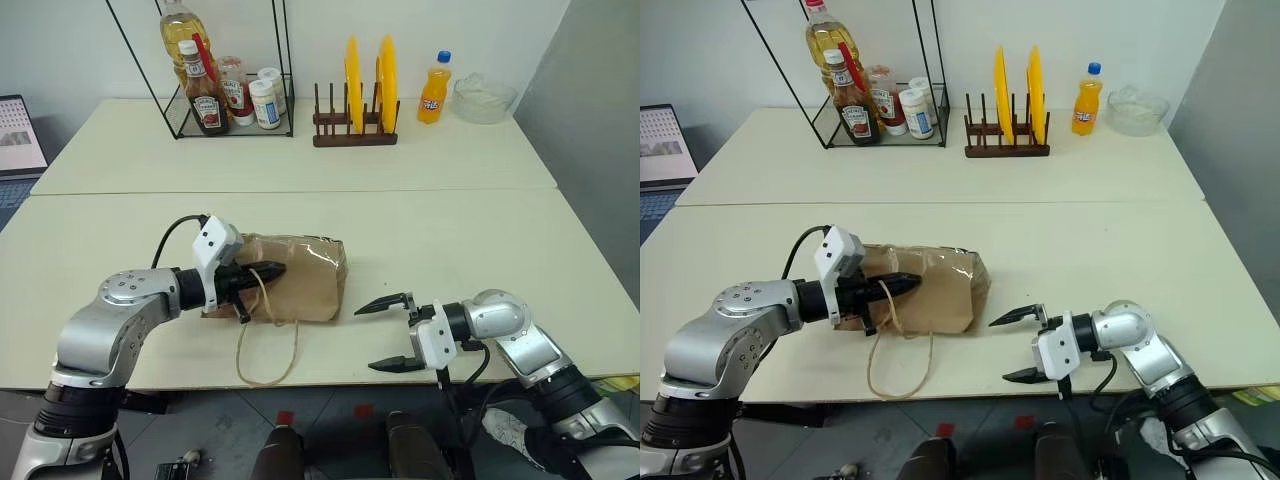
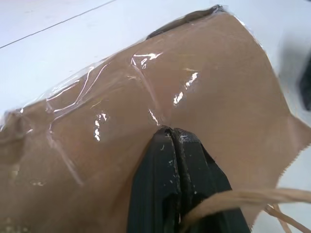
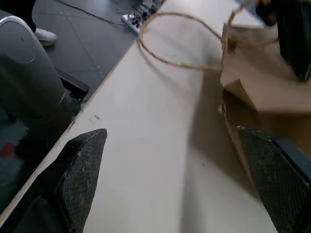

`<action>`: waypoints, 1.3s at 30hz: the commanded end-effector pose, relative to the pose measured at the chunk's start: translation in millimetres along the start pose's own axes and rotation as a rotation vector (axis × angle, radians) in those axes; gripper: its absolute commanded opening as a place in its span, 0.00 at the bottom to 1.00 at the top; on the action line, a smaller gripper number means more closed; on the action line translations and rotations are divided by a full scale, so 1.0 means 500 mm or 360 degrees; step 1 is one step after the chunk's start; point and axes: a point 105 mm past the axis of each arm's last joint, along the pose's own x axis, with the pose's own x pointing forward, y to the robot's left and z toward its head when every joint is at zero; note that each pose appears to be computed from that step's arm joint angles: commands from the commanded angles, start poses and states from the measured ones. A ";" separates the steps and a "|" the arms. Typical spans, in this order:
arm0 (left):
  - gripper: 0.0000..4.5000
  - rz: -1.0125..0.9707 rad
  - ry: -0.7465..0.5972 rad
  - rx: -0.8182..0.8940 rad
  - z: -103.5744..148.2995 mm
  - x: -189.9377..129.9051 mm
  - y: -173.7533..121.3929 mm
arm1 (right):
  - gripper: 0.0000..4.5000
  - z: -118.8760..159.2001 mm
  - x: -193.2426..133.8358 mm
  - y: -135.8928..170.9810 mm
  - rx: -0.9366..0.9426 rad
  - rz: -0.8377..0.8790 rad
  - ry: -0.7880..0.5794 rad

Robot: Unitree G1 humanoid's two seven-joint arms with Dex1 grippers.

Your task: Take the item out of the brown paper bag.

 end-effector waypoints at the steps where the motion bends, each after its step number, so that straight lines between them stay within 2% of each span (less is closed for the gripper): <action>1: 0.01 0.0021 -0.0059 -0.0004 0.019 -0.001 0.000 | 1.00 0.033 0.007 -0.002 -0.0301 -0.0062 -0.0159; 7: 0.01 0.0015 -0.0083 -0.0040 0.023 0.010 -0.003 | 1.00 0.019 0.072 -0.008 -0.0677 -0.0100 -0.0189; 18: 0.01 -0.0001 -0.0096 -0.0085 0.025 0.011 -0.007 | 1.00 -0.044 0.172 -0.033 -0.0918 -0.0228 0.0059; 25: 0.01 0.0025 -0.0130 -0.0101 0.034 0.011 0.007 | 1.00 -0.040 0.211 -0.004 -0.1014 -0.0248 -0.0026; 28: 0.00 0.0028 -0.0132 -0.0108 0.035 0.010 0.009 | 0.86 -0.041 0.219 -0.016 -0.1047 -0.0310 -0.0018; 32: 0.00 0.0036 -0.0135 -0.0121 0.035 0.008 0.011 | 0.54 -0.045 0.214 -0.013 -0.1052 -0.0324 -0.0025; 39: 0.00 0.0036 -0.0121 -0.0119 0.032 0.001 0.012 | 0.54 -0.063 0.184 0.011 -0.1033 -0.0265 -0.0010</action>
